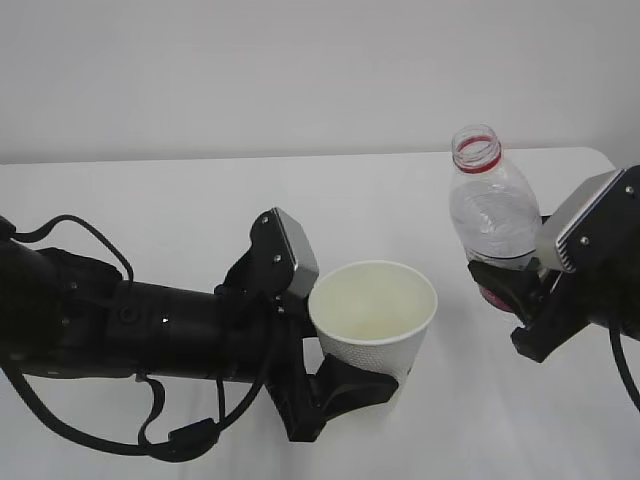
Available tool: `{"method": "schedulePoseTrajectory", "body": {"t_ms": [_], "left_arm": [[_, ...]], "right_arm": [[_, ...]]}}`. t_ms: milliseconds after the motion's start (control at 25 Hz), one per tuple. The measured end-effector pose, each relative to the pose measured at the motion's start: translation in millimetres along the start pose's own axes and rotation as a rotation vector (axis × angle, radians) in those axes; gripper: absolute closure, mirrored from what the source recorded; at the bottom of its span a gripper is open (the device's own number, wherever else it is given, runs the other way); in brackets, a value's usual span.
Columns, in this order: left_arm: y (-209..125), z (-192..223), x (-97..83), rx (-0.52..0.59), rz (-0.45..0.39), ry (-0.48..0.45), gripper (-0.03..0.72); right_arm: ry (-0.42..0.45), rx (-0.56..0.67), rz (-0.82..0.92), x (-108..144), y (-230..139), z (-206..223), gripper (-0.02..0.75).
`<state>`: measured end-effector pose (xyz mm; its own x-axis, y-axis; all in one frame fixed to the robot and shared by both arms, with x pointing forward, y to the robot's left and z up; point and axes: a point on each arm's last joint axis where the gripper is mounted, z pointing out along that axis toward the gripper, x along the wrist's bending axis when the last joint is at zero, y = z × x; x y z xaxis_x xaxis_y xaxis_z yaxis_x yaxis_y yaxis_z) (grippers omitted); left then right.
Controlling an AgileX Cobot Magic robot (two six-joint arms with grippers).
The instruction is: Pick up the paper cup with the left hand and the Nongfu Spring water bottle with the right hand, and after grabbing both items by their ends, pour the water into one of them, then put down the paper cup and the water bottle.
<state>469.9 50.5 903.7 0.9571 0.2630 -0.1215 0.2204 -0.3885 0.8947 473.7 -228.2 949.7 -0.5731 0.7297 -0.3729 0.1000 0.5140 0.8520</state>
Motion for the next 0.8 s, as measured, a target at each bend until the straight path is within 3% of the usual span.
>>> {"method": "schedulePoseTrajectory", "body": {"t_ms": [280, 800], "left_arm": [[0.8, 6.2, -12.8, 0.010, 0.025, -0.041, 0.145], [0.4, 6.2, -12.4, 0.015, 0.022, -0.037, 0.145]], "right_arm": [[0.004, 0.025, -0.074, 0.3, -2.3, 0.0, 0.262], [0.008, 0.041, -0.238, 0.3, -3.7, -0.1, 0.262]]}}
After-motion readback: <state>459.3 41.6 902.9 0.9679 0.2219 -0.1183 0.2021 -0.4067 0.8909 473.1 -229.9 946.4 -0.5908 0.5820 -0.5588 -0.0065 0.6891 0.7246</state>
